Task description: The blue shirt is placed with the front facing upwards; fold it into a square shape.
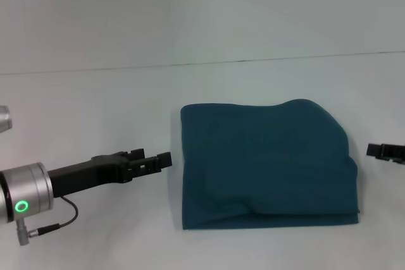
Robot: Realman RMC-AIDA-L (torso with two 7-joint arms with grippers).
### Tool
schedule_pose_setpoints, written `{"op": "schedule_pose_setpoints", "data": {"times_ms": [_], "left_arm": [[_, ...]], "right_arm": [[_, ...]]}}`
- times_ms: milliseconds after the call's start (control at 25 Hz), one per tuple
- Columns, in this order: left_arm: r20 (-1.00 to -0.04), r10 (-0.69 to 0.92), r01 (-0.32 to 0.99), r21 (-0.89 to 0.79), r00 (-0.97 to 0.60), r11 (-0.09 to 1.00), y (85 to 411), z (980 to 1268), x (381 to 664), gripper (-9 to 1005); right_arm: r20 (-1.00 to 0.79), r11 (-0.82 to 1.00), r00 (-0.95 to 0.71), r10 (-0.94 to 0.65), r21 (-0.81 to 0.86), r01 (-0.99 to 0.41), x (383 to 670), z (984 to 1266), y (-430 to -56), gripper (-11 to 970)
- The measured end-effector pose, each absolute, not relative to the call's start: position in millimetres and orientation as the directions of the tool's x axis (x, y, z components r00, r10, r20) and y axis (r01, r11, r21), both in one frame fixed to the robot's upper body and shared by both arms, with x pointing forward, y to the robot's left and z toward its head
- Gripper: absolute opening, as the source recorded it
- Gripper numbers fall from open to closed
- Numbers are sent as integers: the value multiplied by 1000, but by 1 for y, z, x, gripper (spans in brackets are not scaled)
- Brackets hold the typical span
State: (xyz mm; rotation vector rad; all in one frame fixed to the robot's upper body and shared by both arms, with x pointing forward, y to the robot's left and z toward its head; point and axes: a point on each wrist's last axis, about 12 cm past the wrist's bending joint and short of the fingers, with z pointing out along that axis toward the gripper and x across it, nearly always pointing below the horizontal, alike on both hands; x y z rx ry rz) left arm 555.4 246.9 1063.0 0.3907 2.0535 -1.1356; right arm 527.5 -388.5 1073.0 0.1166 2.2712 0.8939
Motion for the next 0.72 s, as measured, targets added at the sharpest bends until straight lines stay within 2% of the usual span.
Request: {"op": "schedule_pose_setpoints", "data": {"times_ms": [120, 240, 400, 720], "left_arm": [[-712, -95, 555, -617, -695, 558, 245, 1061, 556, 962], [-670, -99, 506, -642, -736, 576, 245, 1058, 557, 962], [-624, -90, 462, -659, -776, 593, 243, 1056, 560, 962], [-604, -47, 460, -652, -795, 603, 228, 1050, 562, 962]], "right_arm": [[-586, 756, -752, 302, 628, -186, 531, 1079, -388, 279], [-616, 760, -737, 277, 610, -225, 538, 1087, -386, 520], [-650, 750, -723, 235, 594, -290, 549, 1098, -377, 607], [-740, 707, -643, 196, 561, -431, 562, 1116, -362, 789]]}}
